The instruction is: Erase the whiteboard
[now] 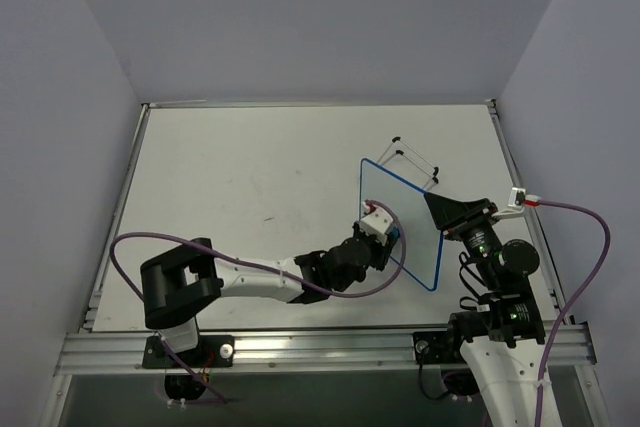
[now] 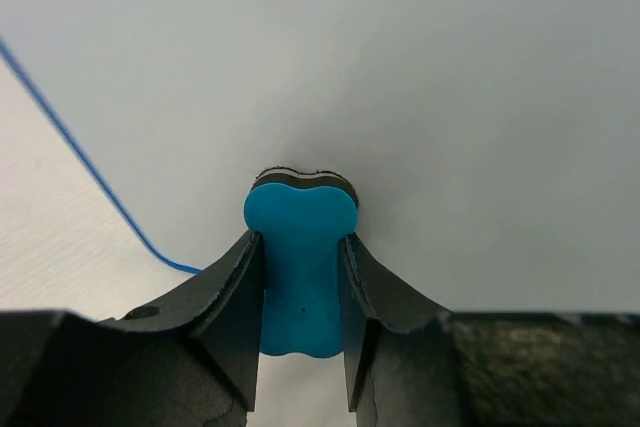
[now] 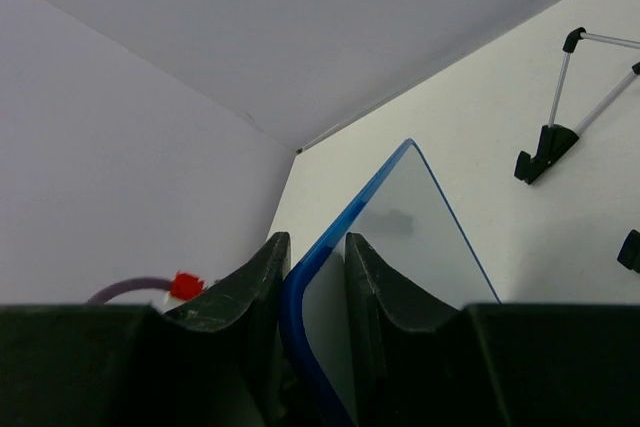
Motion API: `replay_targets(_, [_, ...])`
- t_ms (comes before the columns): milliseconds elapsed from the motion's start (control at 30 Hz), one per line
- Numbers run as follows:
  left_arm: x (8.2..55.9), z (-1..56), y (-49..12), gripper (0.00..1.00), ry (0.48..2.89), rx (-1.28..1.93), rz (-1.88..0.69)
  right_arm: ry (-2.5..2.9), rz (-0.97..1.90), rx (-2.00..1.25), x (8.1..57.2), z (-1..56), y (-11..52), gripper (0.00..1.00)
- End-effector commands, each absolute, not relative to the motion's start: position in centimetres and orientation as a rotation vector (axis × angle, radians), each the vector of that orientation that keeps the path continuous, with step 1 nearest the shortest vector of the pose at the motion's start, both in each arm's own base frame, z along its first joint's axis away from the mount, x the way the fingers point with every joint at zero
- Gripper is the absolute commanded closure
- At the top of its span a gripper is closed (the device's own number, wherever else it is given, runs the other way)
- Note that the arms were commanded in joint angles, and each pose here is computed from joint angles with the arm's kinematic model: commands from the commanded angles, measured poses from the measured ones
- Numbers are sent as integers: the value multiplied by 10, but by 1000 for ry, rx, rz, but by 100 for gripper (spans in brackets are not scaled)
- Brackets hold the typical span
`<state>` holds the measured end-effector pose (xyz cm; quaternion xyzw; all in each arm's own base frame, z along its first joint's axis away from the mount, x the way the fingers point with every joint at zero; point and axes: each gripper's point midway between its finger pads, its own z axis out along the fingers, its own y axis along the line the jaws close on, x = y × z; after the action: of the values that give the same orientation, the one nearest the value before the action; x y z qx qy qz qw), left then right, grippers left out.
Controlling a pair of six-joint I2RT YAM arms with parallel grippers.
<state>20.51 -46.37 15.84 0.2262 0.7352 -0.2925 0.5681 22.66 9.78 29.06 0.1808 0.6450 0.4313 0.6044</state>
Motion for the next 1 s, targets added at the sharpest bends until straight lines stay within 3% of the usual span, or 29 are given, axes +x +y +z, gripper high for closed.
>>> replay_targets(0, [242, 153, -427, 98, 1780, 337, -664, 1370, 1188, 351, 204, 338, 115, 100])
replay_targets(133, [281, 152, -349, 98, 1821, -26, -626, 1384, 1172, 348, 206, 334, 114, 100])
replay_targets(300, [291, 139, -301, 98, 1842, -111, -605, 1407, 1127, 346, 211, 326, 112, 100])
replay_targets(667, [280, 160, -298, 98, 1806, -85, -737, 1492, 1030, 363, 217, 290, 106, 100])
replay_targets(967, [272, 194, -244, 98, 1839, -174, -586, 1703, 892, 274, 209, 249, 105, 100])
